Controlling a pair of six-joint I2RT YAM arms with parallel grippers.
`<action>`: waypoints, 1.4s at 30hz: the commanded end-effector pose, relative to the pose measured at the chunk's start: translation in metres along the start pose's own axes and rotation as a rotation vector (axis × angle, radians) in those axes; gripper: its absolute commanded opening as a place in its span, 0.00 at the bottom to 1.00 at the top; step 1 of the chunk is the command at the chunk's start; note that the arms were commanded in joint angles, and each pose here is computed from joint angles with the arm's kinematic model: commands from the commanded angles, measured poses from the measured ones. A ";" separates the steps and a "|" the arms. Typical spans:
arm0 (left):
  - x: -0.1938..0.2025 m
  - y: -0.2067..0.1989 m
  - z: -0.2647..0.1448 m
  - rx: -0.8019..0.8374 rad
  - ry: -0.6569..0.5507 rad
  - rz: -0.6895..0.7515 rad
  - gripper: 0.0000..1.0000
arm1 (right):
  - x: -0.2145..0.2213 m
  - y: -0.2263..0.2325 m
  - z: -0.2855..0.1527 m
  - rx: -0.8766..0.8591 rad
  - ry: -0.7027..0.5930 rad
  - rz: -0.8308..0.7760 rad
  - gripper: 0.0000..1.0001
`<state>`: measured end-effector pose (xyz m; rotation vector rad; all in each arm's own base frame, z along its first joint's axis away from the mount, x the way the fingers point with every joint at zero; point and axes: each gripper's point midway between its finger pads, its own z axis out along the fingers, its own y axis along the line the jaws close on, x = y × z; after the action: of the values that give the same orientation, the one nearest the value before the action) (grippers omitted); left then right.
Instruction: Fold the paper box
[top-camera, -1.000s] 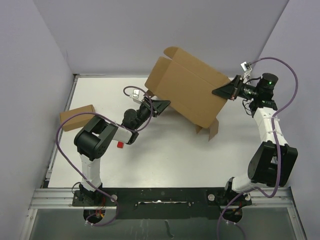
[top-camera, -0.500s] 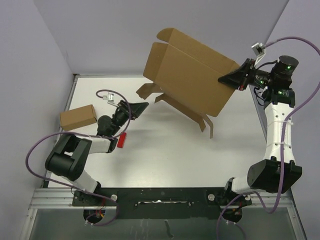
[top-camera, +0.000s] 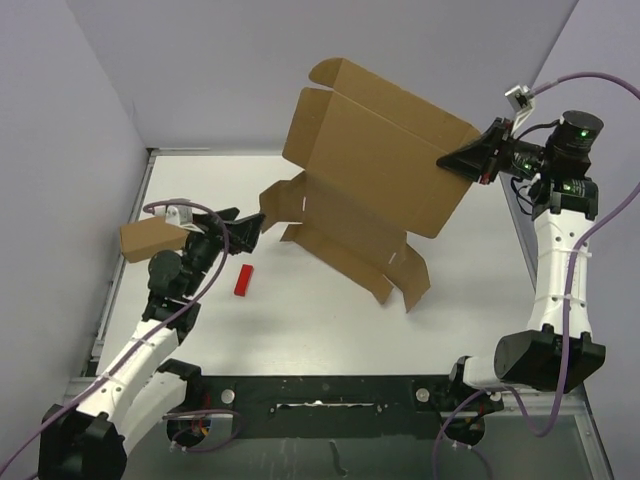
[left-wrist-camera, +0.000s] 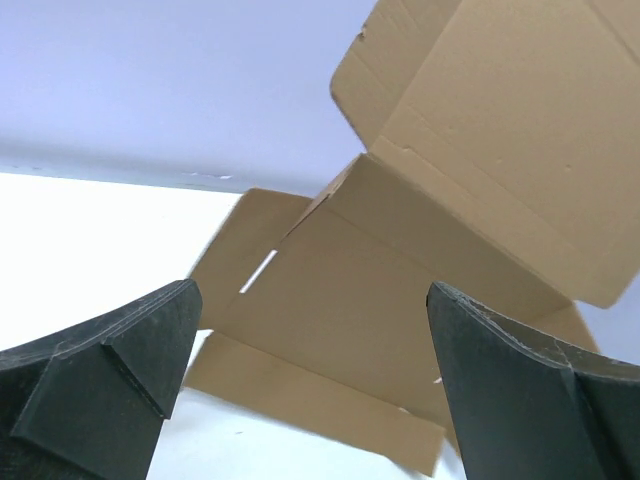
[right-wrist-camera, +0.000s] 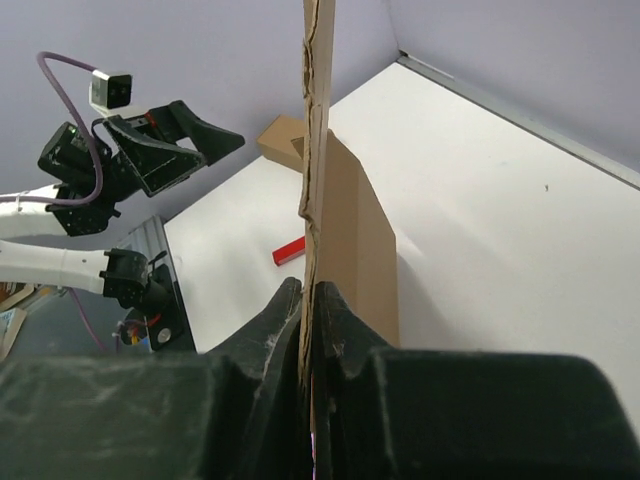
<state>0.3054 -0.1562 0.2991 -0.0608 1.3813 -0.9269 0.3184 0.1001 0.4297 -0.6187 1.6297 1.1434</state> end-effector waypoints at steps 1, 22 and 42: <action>0.030 0.038 -0.002 -0.133 0.131 0.099 0.98 | 0.003 -0.011 0.001 0.016 0.008 -0.019 0.00; 0.080 0.117 0.068 -0.204 0.303 0.205 0.83 | 0.019 -0.032 0.006 0.002 0.047 0.007 0.00; 0.111 0.128 0.081 -0.132 0.373 0.111 0.61 | 0.067 -0.051 0.017 0.024 0.129 0.084 0.00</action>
<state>0.4222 -0.1666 0.1349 0.0540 1.8781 -0.7138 0.3452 0.0986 0.3550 -0.5993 1.7885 1.1703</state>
